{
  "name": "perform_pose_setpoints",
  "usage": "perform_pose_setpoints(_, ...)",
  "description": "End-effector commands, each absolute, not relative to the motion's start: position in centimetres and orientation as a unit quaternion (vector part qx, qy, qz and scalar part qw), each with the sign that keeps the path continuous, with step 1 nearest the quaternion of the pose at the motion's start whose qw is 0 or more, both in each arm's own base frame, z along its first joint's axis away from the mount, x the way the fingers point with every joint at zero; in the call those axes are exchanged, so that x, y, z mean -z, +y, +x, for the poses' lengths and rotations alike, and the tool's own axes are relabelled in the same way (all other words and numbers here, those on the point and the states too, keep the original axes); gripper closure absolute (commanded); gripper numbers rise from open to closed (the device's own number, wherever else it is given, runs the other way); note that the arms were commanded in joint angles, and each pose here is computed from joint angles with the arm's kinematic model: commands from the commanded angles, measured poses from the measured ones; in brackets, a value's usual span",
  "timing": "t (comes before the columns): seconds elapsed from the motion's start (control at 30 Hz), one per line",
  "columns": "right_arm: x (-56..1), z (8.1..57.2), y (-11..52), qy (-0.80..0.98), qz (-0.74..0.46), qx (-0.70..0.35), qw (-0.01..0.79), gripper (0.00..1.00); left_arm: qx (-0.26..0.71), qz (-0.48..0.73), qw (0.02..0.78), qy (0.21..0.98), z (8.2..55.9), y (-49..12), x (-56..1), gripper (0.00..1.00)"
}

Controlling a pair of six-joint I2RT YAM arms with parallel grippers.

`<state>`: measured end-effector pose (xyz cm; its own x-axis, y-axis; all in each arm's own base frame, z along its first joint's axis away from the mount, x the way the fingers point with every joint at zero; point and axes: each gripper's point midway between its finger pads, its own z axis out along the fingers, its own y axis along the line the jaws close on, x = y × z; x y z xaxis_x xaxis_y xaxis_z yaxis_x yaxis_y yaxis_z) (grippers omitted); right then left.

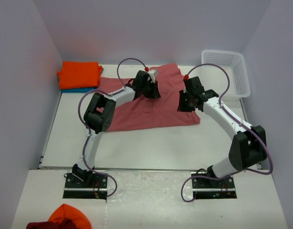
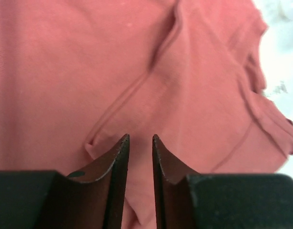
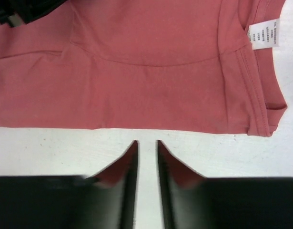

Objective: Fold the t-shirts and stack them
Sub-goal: Fold the flattened tshirt in 1/3 of the way

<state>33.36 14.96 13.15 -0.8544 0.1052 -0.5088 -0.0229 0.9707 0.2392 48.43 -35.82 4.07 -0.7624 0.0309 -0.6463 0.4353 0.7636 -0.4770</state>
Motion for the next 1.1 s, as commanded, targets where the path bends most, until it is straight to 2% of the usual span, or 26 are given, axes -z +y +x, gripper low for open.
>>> perform_pose_setpoints(0.0,-13.8,34.3,14.9,0.951,0.022,-0.109,0.288,0.70,0.342,0.155,0.381,0.845,47.8,-36.5,-13.3,0.72)
perform_pose_setpoints(0.07,-13.5,34.3,14.5,0.954,0.022,-0.095,0.282,0.55,0.306,0.120,0.406,0.852,47.9,-34.4,-16.4,0.72)
perform_pose_setpoints(0.1,-13.8,34.6,14.2,0.954,0.023,-0.084,0.286,0.44,0.254,0.087,0.424,0.865,47.8,-31.9,-17.9,0.71)
perform_pose_setpoints(0.17,-13.1,34.7,13.3,0.960,0.020,-0.055,0.275,0.42,0.193,0.049,0.440,0.876,47.5,-28.8,-19.3,0.72)
perform_pose_setpoints(0.2,-13.6,35.3,13.2,0.958,0.017,-0.049,0.281,0.73,0.126,0.014,0.444,0.887,46.8,-25.5,-19.8,0.74)
perform_pose_setpoints(0.23,-13.4,35.8,12.8,0.959,0.022,-0.038,0.279,1.00,0.096,0.001,0.440,0.893,46.2,-24.0,-19.7,0.77)
perform_pose_setpoints(0.27,-12.7,36.1,12.2,0.964,0.032,-0.028,0.261,1.00,0.032,-0.015,0.420,0.907,44.8,-21.1,-19.1,0.97)
perform_pose_setpoints(0.3,-12.3,36.3,12.3,0.966,0.031,-0.026,0.255,1.00,0.001,-0.018,0.402,0.915,44.0,-19.8,-18.2,1.00)
perform_pose_setpoints(0.4,-10.7,37.8,12.0,0.972,0.041,-0.025,0.232,1.00,-0.080,-0.009,0.339,0.937,40.8,-15.5,-15.0,1.00)
perform_pose_setpoints(0.47,-10.7,38.6,12.5,0.974,0.039,-0.040,0.218,1.00,-0.100,-0.005,0.307,0.946,38.7,-13.3,-12.6,1.00)
perform_pose_setpoints(0.6,-8.5,39.1,13.1,0.983,0.032,-0.040,0.174,1.00,-0.038,-0.019,0.277,0.960,37.0,-12.1,-9.7,1.00)
perform_pose_setpoints(0.77,-6.9,38.3,13.0,0.985,0.036,-0.037,0.162,1.00,-0.040,-0.017,0.254,0.966,35.7,-10.8,-7.1,1.00)
perform_pose_setpoints(1.07,-4.7,36.5,14.6,0.985,0.059,-0.055,0.150,1.00,-0.031,-0.059,0.238,0.969,34.9,-9.3,-5.7,1.00)
